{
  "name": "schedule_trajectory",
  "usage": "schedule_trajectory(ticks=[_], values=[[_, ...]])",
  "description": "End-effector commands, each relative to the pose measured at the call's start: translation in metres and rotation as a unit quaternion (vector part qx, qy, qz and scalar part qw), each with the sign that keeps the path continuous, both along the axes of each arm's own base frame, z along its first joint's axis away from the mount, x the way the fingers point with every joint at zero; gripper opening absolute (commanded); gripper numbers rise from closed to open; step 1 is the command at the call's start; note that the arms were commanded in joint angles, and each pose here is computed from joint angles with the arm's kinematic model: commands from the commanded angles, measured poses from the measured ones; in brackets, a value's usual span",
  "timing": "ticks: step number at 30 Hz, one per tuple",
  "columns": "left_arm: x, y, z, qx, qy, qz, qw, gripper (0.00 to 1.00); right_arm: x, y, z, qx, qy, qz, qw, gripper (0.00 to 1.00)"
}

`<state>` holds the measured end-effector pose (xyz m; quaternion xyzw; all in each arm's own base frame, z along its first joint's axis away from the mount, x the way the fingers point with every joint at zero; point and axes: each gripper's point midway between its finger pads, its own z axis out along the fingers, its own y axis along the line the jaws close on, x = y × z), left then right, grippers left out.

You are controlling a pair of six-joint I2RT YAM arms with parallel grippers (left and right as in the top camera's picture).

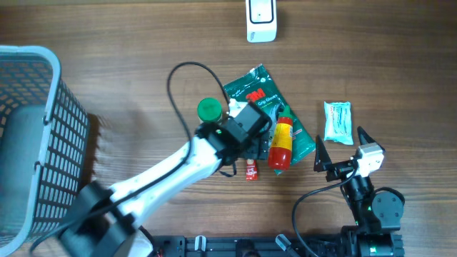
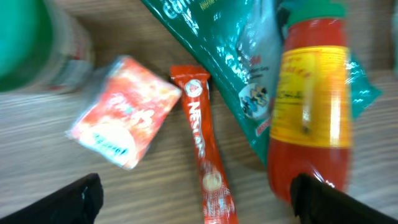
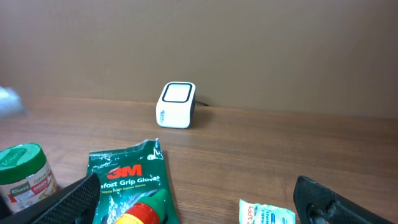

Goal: Scan the item barcode

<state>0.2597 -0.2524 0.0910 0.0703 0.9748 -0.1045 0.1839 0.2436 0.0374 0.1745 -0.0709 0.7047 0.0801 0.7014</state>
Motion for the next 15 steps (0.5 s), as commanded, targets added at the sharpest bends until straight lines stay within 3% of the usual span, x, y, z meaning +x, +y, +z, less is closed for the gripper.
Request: schedule_trajectory(ticks=[1, 5, 8, 15], values=[[0.002, 0.026, 0.059, -0.006, -0.068, 0.014, 0.998, 1.00, 0.000, 0.002, 0.002, -0.005, -0.006, 0.004, 1.000, 1.00], [-0.005, 0.077, 0.107, 0.029, -0.145, 0.060, 0.987, 1.00, 0.000, 0.002, 0.002, -0.005, -0.006, 0.004, 1.000, 1.00], [-0.008, 0.135, 0.148, 0.076, -0.226, 0.126, 0.963, 1.00, 0.000, 0.002, 0.002, -0.005, -0.006, 0.004, 1.000, 1.00], [-0.023, 0.244, 0.175, 0.049, -0.241, 0.349, 0.904, 1.00, 0.000, 0.002, 0.002, -0.005, -0.006, 0.004, 1.000, 1.00]])
